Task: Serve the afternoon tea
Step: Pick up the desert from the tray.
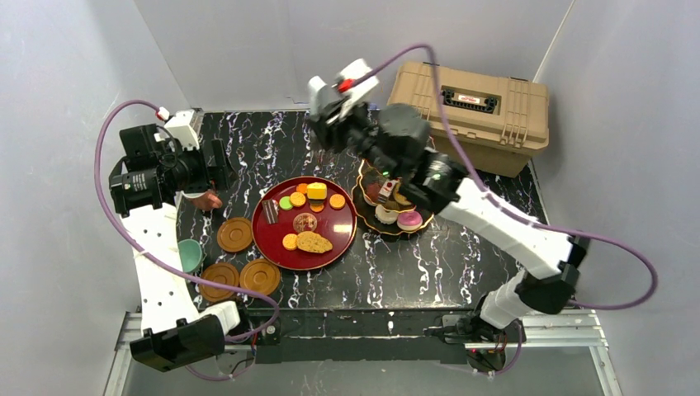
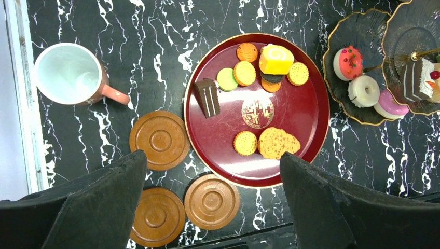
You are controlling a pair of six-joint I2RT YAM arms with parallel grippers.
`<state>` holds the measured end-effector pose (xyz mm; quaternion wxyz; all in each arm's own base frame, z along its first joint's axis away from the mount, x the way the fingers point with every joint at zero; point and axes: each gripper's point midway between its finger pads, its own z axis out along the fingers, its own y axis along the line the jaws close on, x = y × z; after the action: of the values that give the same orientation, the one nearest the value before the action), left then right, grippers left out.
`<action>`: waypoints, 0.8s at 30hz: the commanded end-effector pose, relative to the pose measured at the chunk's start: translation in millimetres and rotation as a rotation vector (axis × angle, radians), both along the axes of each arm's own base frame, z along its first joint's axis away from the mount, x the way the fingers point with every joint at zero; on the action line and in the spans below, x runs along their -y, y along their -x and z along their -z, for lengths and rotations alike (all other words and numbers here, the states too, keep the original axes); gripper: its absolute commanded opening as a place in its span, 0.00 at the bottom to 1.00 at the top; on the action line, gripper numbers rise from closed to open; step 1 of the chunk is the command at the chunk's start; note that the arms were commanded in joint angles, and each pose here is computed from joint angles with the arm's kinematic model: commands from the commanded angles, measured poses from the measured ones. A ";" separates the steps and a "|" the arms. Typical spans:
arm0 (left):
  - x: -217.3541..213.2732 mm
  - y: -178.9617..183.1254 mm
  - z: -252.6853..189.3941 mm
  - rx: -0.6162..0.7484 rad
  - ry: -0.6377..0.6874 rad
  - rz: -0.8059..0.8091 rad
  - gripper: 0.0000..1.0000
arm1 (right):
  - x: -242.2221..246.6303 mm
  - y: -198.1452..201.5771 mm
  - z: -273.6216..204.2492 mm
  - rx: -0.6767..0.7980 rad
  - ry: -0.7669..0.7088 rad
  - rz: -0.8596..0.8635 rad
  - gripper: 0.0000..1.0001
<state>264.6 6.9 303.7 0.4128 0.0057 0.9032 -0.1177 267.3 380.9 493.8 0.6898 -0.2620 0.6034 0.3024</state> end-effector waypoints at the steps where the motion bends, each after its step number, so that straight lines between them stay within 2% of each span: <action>1: -1.8 5.0 -5.7 -0.013 0.005 -0.026 0.98 | -54.0 11.5 15.1 0.006 -0.008 -0.091 0.17; 12: -7.0 1.9 1.4 -0.050 -0.005 -0.043 0.98 | -99.1 -0.6 141.3 -0.150 0.011 -0.097 0.18; 19: -10.3 0.2 3.2 -0.051 -0.018 -0.051 0.98 | -125.0 -5.5 179.2 -0.193 -0.046 -0.125 0.19; 24: -13.7 -0.1 1.0 -0.044 -0.039 -0.057 0.98 | -134.8 -10.1 202.5 -0.221 -0.042 -0.120 0.27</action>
<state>267.5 17.1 295.2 0.3895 -0.0137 0.9155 -0.0996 274.6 506.8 259.5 0.5737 -0.2878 0.6885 0.3375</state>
